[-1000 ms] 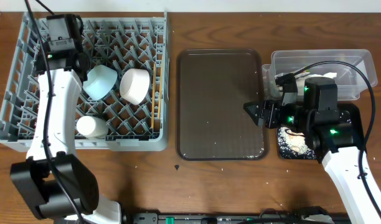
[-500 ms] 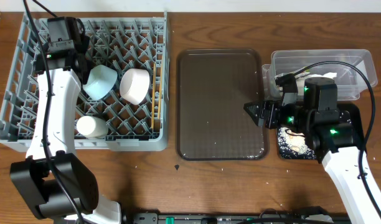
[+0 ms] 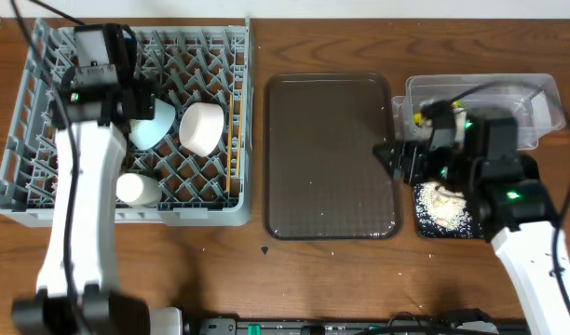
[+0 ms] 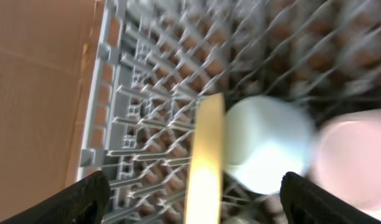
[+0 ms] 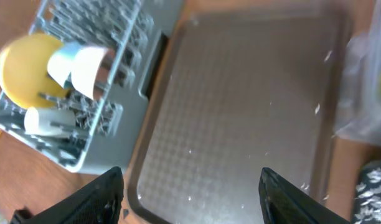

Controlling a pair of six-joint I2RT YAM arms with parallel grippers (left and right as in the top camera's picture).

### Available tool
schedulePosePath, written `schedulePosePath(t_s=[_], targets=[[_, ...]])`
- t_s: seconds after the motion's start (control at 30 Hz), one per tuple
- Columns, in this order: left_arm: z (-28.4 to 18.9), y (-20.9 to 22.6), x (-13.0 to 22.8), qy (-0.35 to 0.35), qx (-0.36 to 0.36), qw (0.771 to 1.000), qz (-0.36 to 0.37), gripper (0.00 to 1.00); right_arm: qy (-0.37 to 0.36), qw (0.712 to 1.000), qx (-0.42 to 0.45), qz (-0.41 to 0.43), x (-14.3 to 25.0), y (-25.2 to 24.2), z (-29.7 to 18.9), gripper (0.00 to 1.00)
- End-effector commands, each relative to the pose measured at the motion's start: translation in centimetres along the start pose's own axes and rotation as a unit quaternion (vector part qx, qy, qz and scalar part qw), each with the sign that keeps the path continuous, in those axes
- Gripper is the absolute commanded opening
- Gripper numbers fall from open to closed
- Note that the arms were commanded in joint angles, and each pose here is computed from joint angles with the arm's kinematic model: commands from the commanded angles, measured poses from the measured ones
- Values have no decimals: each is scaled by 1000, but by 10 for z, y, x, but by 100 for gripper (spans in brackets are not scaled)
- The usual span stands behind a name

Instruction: Sort waste into correct bins and load items into the dishwasher

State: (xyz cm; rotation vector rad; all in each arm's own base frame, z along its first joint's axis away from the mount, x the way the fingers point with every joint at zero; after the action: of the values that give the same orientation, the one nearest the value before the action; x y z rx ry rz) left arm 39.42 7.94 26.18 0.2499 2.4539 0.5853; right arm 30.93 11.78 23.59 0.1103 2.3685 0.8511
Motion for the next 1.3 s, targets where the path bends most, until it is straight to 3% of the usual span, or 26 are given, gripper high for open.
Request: schedulePosePath(t_s=[0.0, 0.13, 0.3, 0.37, 0.43, 0.5, 1.13, 1.27], targets=[[-48, -18, -14, -67, 66, 992, -80, 91, -53, 998, 1, -33, -33, 23, -32, 67], [-115, -36, -11, -129, 152, 974, -112, 92, -72, 994, 23, -74, -49, 40, -64, 66], [-177, -31, 20, -167, 161, 966, -115, 92, -127, 982, 89, -104, -67, 43, -107, 71], [-196, -29, 33, -180, 157, 964, -116, 92, -143, 981, 76, -105, -67, 52, -118, 81], [-217, -25, 46, -202, 151, 960, -119, 92, -154, 982, 60, -96, -63, 60, -129, 99], [-229, -22, 50, -220, 146, 957, -122, 92, -153, 982, 52, -97, -58, 63, -134, 99], [-248, -17, 59, -249, 138, 950, -126, 93, -100, 989, 57, -88, -32, 56, -131, 99], [-248, -17, 59, -249, 138, 950, -126, 92, -116, 978, 66, -160, -38, 58, -134, 99]])
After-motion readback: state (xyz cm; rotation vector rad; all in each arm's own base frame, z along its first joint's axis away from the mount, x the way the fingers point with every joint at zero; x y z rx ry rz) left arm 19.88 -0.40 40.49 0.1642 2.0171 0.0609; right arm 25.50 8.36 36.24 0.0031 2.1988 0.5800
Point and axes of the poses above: each gripper's point midway between its finger pads, its own z axis out along the fingers, its own y axis along the line the jaws close on, x = y × z, the point moved 1 cm from there along -z, back along the fingers, and after that the axes turned 11 degrees about z, right-handed, at the moved point
